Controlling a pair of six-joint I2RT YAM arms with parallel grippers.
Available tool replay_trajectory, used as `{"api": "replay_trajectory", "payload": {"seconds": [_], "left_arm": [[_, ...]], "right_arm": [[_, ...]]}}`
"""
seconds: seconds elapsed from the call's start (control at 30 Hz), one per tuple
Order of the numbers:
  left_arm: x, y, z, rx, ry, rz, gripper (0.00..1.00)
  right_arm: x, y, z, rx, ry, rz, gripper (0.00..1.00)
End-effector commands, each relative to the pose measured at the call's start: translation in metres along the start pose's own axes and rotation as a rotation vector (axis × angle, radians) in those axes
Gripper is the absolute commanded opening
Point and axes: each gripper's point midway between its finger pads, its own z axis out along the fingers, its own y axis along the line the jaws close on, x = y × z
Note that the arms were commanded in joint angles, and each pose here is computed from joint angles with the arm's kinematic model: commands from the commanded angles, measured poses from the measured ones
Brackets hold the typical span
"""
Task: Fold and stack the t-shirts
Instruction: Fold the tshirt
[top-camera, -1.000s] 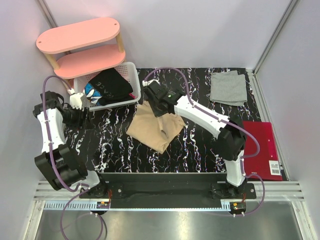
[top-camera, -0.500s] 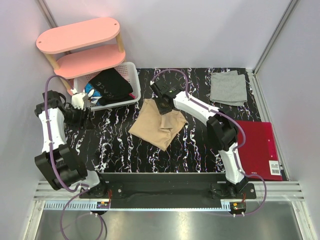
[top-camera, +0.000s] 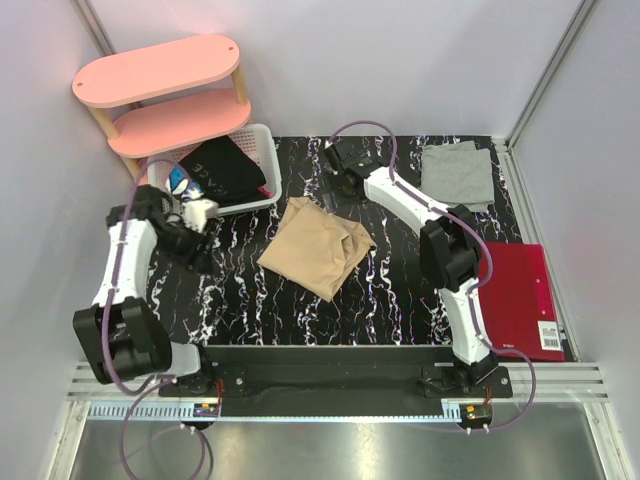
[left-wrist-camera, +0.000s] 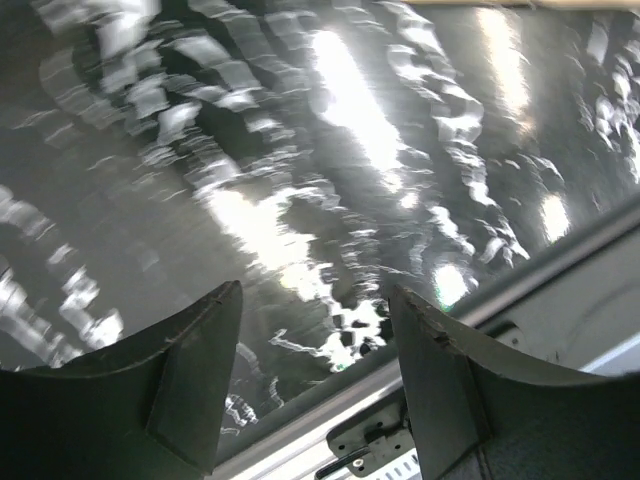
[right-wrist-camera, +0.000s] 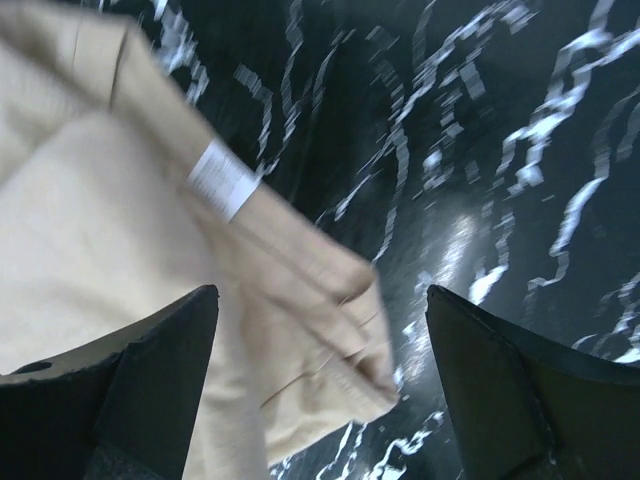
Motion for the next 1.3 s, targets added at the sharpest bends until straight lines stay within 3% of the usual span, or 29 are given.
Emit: {"api": "replay_trajectory", "payload": {"seconds": [0.0, 0.13, 0.2, 0.23, 0.27, 0.33, 0.47, 0.67, 0.87, 1.27], "left_arm": [[-0.008, -0.048, 0.008, 0.058, 0.034, 0.151, 0.65], [-0.032, -0.075, 0.026, 0.104, 0.053, 0.232, 0.65], [-0.047, -0.083, 0.037, 0.129, 0.050, 0.266, 0.64], [-0.051, -0.085, 0.041, 0.138, 0.043, 0.268, 0.64], [-0.057, -0.087, 0.044, 0.151, 0.030, 0.271, 0.64], [-0.071, -0.088, 0.055, 0.180, -0.006, 0.252, 0.64], [-0.086, -0.095, 0.073, 0.244, -0.025, 0.219, 0.64], [-0.091, -0.113, 0.106, 0.325, 0.050, 0.203, 0.64], [-0.092, -0.122, 0.122, 0.350, 0.093, 0.217, 0.64], [-0.091, -0.122, 0.147, 0.375, 0.143, 0.247, 0.63]], "right_arm": [[-0.046, -0.034, -0.013, 0.086, -0.101, 0.106, 0.92], [-0.052, -0.047, -0.040, 0.072, -0.072, 0.233, 0.90], [-0.049, -0.017, -0.061, -0.145, -0.025, 0.329, 0.86], [-0.064, -0.005, -0.084, -0.268, -0.070, 0.371, 0.85], [-0.046, 0.027, -0.092, -0.449, 0.023, 0.423, 0.84], [-0.054, 0.050, -0.119, -0.621, 0.006, 0.455, 0.84], [-0.036, 0.070, -0.136, -0.786, 0.067, 0.523, 0.84], [-0.023, 0.095, -0.161, -1.016, 0.158, 0.569, 0.84], [0.023, 0.093, -0.114, -0.961, 0.286, 0.618, 0.85], [0.090, 0.034, -0.003, -0.783, 0.421, 0.739, 0.84]]}}
